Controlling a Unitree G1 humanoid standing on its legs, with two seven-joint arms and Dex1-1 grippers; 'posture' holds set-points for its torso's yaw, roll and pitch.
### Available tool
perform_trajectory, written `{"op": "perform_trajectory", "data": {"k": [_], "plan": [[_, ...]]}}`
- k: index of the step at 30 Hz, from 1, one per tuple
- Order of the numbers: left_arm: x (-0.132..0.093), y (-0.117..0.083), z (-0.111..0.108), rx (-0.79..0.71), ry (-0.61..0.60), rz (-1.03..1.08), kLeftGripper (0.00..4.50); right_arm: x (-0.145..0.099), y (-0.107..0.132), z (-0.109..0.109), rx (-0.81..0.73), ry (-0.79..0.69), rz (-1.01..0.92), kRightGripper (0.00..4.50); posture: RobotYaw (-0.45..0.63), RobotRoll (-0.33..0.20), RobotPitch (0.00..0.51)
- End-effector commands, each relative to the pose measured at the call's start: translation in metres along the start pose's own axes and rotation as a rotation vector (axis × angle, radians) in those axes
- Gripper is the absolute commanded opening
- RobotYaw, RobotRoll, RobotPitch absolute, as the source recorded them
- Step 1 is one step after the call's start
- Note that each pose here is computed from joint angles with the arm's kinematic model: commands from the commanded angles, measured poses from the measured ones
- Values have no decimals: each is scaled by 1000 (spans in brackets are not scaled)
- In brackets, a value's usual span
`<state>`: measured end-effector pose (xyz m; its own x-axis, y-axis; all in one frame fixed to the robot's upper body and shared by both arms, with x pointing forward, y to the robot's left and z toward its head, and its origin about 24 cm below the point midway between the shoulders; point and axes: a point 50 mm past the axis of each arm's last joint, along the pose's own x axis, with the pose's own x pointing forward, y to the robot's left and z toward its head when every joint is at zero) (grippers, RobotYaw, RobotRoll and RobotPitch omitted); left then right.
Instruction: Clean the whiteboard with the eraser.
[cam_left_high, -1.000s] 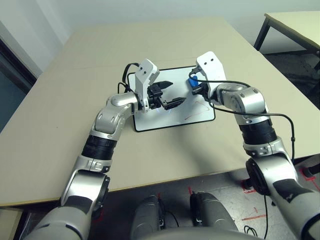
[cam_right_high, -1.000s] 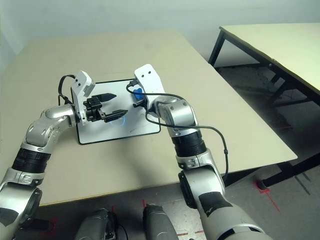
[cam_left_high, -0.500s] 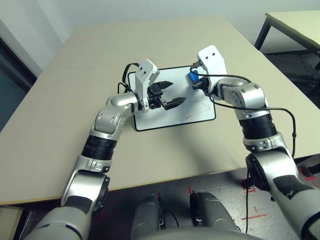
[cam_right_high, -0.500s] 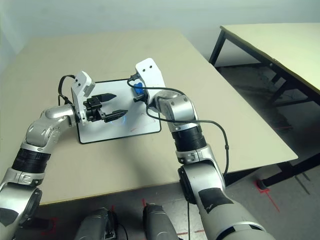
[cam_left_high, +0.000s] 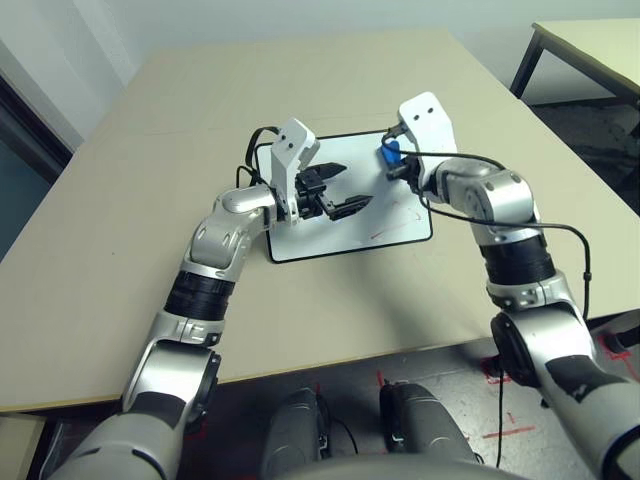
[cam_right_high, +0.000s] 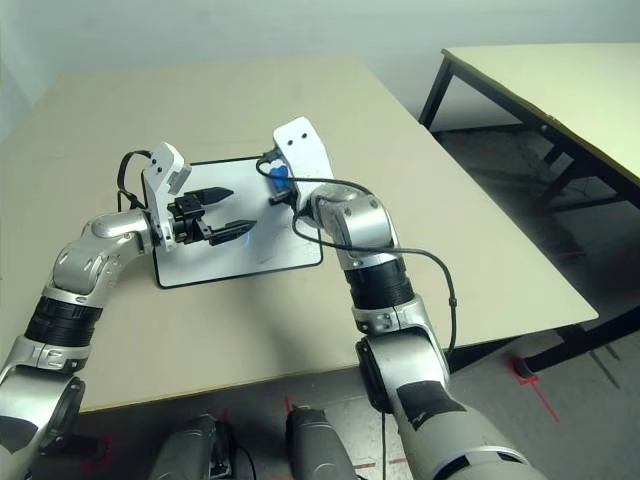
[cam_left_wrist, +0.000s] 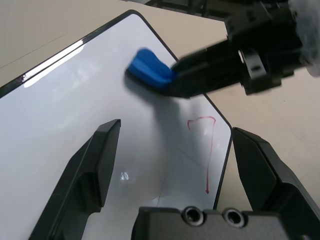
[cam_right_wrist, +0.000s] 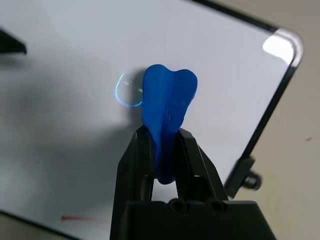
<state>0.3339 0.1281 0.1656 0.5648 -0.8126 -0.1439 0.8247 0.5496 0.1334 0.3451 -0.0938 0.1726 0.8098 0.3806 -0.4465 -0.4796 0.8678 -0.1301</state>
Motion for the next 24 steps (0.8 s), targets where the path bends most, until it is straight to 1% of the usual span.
{"op": "perform_trajectory", "data": {"k": [1, 5, 9, 12, 16, 20, 22, 24], "plan": [[0, -2, -3, -6, 15, -5, 4500, 3, 8, -22, 15, 93, 34, 566, -116, 0, 95], [1, -2, -3, -6, 15, -4, 4500, 4, 5, -30, 18, 113, 23, 566, -116, 0, 97], [-1, -1, -4, -6, 19, -1, 4500, 0, -9, -20, 17, 77, -19, 566, -119, 0, 97], [-3, -2, -6, -5, 24, 0, 4500, -3, -19, -21, 13, 88, -43, 565, -123, 0, 98], [-7, -3, -8, 5, 35, -3, 4500, -6, -24, -42, -2, 154, -51, 564, -120, 0, 99], [-15, -3, -8, 12, 47, 4, 4500, -12, -15, -68, -8, 229, -14, 564, -113, 0, 105], [-18, -3, -9, 12, 54, 10, 4500, -14, -7, -75, -2, 251, 13, 564, -112, 0, 107], [-20, -3, -10, 11, 62, 13, 4500, -15, 0, -76, 3, 258, 40, 564, -112, 0, 108]]}}
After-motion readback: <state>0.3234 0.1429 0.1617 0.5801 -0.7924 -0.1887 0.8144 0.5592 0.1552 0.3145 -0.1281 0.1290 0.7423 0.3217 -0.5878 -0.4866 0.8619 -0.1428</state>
